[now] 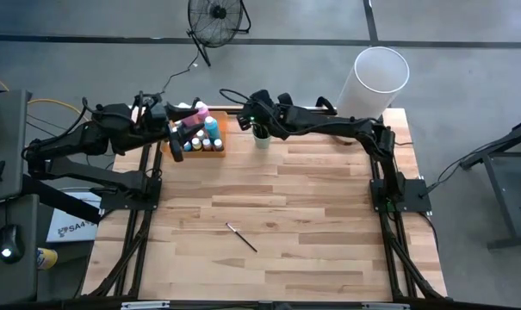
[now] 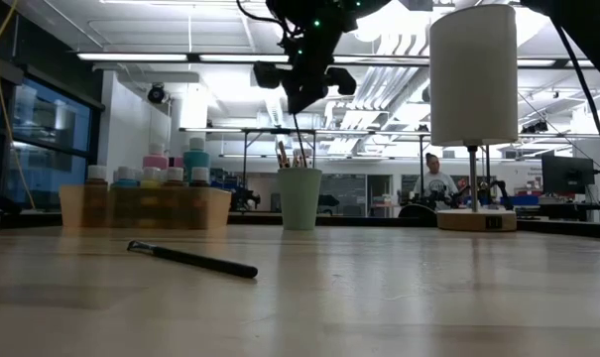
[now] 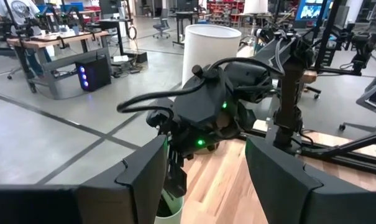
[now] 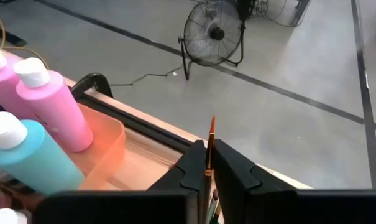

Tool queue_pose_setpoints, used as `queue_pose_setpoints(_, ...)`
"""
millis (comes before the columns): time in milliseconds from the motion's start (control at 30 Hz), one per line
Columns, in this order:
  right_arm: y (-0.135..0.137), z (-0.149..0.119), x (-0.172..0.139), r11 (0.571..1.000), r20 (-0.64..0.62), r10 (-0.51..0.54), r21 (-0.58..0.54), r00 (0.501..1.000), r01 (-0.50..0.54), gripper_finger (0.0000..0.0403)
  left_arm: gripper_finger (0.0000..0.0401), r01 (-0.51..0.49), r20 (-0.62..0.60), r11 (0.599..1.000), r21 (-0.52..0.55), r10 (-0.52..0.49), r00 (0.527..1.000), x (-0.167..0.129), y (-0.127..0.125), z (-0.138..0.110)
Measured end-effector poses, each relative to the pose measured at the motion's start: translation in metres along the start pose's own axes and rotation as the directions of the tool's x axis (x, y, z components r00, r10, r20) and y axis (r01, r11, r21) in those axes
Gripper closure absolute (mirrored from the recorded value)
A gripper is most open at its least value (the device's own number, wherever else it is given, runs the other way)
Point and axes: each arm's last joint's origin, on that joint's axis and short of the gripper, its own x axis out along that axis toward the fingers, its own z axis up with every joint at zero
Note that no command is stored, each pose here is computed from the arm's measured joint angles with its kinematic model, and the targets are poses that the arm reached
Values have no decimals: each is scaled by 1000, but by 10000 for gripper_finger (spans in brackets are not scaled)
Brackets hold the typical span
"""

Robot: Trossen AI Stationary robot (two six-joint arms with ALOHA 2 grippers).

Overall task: Pick & Place Paint Supplies
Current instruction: Put the black paint brush into the green cup

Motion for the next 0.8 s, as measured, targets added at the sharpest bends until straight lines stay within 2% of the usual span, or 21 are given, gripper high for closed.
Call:
queue_pose_setpoints(167,0,0,0,1000,-1,-1,2,1000,1,350,185,0,-18,1000,7,0,1000,0,0,-2)
queue_pose_setpoints(367,1,-1,-1,1000,-1,2,-3,1000,-2,338,185,2,-21,1000,5,-2,1000,0,0,-2)
queue_pose_setpoints(500,1,5,-16,999,-3,47,-15,999,-47,333,185,2,-68,1000,0,-2,998,0,0,-7)
queue_pose_setpoints(667,-12,20,-61,978,-72,181,-93,981,-187,332,185,106,-275,993,51,-89,957,7,-5,-27)
queue_pose_setpoints(800,-30,28,-102,946,-154,260,-159,953,-284,332,185,177,-500,980,90,-110,859,29,-15,-52)
